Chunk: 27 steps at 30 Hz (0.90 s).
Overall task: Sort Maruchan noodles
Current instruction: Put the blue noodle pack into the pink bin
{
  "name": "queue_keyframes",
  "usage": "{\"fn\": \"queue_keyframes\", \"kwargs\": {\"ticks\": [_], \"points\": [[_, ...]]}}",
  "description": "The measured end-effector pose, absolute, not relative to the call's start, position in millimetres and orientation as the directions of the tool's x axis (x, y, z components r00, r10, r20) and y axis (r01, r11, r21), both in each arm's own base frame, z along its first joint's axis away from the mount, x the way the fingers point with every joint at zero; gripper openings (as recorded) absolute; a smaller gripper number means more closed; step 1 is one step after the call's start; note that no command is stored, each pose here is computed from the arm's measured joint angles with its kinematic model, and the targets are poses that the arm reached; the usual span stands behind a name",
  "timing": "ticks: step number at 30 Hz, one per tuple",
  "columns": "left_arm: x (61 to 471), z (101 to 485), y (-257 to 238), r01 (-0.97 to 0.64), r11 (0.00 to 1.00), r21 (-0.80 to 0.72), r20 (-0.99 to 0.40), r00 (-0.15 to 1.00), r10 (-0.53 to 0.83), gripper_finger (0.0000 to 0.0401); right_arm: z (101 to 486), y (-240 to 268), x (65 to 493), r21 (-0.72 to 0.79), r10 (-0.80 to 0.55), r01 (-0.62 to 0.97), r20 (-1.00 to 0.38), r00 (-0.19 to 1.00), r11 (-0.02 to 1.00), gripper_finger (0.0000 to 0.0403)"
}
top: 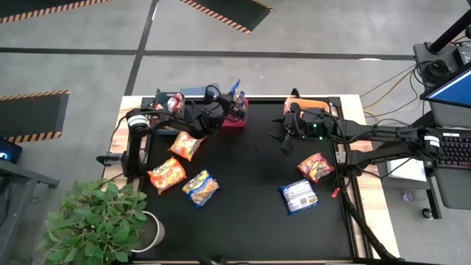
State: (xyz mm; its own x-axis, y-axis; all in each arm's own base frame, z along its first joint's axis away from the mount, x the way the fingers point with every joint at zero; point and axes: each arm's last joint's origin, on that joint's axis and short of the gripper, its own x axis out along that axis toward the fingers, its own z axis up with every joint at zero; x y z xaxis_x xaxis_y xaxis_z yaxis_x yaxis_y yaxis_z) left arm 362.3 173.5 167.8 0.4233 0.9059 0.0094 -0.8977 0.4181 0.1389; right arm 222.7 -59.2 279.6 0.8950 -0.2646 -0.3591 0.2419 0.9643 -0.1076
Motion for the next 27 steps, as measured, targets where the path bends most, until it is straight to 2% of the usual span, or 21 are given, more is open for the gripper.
{"fn": "queue_keyframes", "kwargs": {"ticks": [4, 12, 17, 21, 27], "points": [[366.8, 166.4, 163.4, -0.886, 0.440, 0.149, -0.002, 0.445, 0.896, 0.0000, 279.3, -59.2, 222.7, -0.110, -0.264, 0.241, -0.359, 0.895, 0.964, 0.0264], [373.5, 159.7, 139.6, -0.901, 0.396, 0.177, -0.053, 0.393, 0.918, 0.0000, 275.6, -59.0, 222.2, -0.108, -0.262, 0.239, -0.370, 0.891, 0.965, 0.0266], [373.6, 155.4, 136.1, -0.915, 0.382, 0.130, -0.083, 0.374, 0.924, 0.0002, 270.5, -58.9, 221.7, -0.119, -0.261, 0.233, -0.373, 0.890, 0.965, 0.0267], [373.3, 155.0, 135.9, -0.916, 0.386, 0.108, -0.094, 0.377, 0.922, 0.0030, 269.3, -58.9, 221.6, -0.132, -0.261, 0.228, -0.374, 0.890, 0.965, 0.0271], [374.4, 154.4, 130.9, -0.908, 0.409, 0.089, -0.117, 0.398, 0.910, 0.0104, 273.2, -60.6, 222.5, -0.145, -0.271, 0.234, -0.336, 0.902, 0.961, 0.0272]]}}
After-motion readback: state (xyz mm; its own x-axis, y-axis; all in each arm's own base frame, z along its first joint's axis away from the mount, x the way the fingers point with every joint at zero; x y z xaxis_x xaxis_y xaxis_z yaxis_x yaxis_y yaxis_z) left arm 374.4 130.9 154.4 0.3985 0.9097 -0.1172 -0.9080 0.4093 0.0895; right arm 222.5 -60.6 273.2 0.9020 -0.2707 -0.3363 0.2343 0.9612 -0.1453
